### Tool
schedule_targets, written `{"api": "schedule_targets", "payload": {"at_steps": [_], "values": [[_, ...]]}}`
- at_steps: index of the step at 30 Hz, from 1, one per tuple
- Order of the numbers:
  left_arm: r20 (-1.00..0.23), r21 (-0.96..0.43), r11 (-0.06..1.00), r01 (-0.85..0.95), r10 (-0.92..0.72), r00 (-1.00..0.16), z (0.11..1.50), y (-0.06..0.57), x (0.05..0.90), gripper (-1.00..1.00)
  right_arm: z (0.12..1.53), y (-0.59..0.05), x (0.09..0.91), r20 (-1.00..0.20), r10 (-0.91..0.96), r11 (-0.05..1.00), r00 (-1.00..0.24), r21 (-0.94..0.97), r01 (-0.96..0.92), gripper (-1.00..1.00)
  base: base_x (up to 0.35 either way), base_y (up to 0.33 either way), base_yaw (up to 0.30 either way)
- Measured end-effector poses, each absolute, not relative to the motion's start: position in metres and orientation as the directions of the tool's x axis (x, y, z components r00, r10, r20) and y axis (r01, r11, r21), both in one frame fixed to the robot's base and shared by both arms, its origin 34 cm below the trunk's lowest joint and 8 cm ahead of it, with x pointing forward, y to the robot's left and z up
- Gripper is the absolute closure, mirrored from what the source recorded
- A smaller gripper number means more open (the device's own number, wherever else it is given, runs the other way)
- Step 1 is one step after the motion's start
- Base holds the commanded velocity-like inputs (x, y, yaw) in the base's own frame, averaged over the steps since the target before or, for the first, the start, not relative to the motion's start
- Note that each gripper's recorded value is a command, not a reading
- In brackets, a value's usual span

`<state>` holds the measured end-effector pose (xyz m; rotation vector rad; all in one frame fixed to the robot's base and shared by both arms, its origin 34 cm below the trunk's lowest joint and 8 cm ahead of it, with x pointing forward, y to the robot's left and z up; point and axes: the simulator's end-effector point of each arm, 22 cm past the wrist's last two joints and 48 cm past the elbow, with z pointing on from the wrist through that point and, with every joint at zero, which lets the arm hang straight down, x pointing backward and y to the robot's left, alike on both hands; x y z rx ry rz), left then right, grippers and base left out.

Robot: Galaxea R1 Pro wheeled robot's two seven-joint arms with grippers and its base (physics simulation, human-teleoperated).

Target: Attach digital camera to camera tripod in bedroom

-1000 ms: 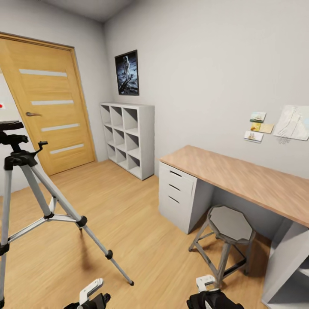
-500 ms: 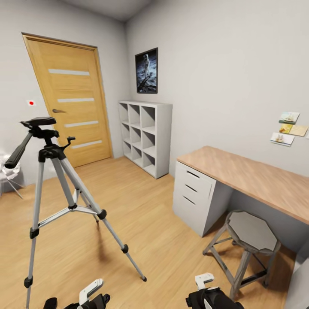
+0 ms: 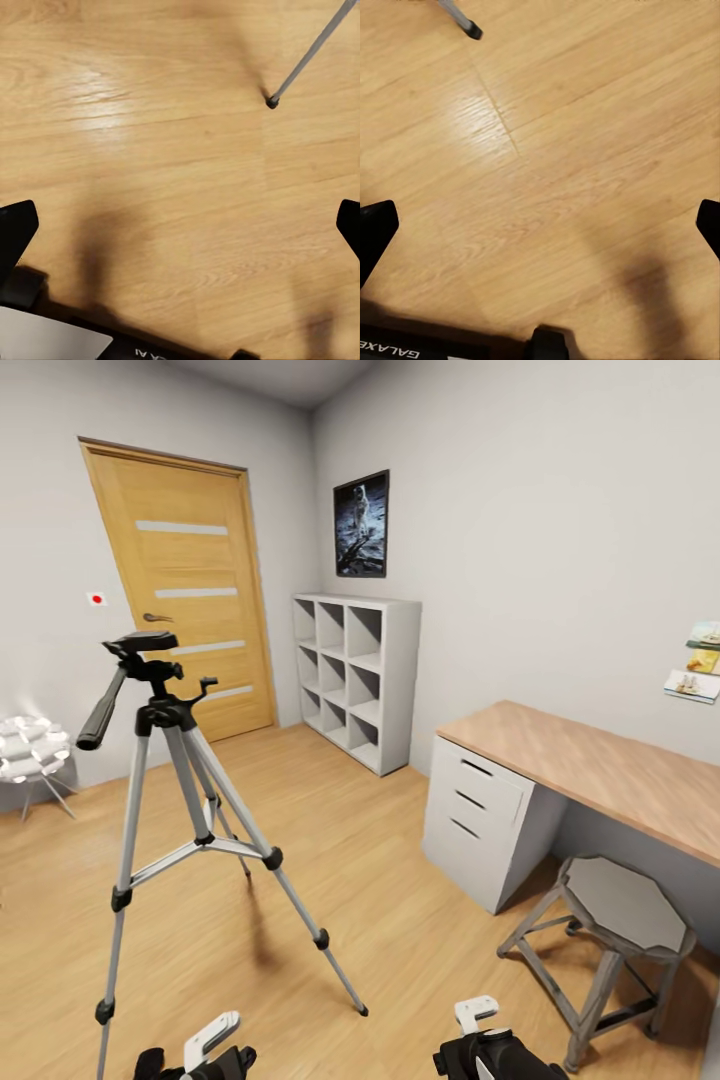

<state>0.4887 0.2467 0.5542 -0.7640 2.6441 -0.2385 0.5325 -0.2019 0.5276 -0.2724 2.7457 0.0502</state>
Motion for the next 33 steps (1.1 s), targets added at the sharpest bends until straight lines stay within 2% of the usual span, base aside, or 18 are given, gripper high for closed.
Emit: {"api": "schedule_targets", "payload": {"at_steps": [12,25,33], "values": [[-0.306,-0.261,0.839,-0.478,-0.541,-0.783,0.5536,0.2457,0.4875,-1.0,0.5277,-0.2017,0.5328,-0.376,-0.184,0.98,-0.908,-0.003,-0.197,-1.0,0.008,0.024,0.002],[-0.306,-0.261,0.839,-0.477,-0.541,-0.783,0.5535,0.2459,0.4872,-1.0,0.5273,-0.2018,0.5319,-0.375,-0.185,0.98,-0.908,-0.004,-0.198,-1.0,0.112,0.034,0.0],[-0.304,-0.265,0.836,-0.48,-0.545,-0.781,0.5535,0.245,0.4871,-1.0,0.5272,-0.2019,0.5318,-0.375,-0.186,0.98,-0.908,-0.004,-0.199,-1.0,0.008,0.199,0.0]]}}
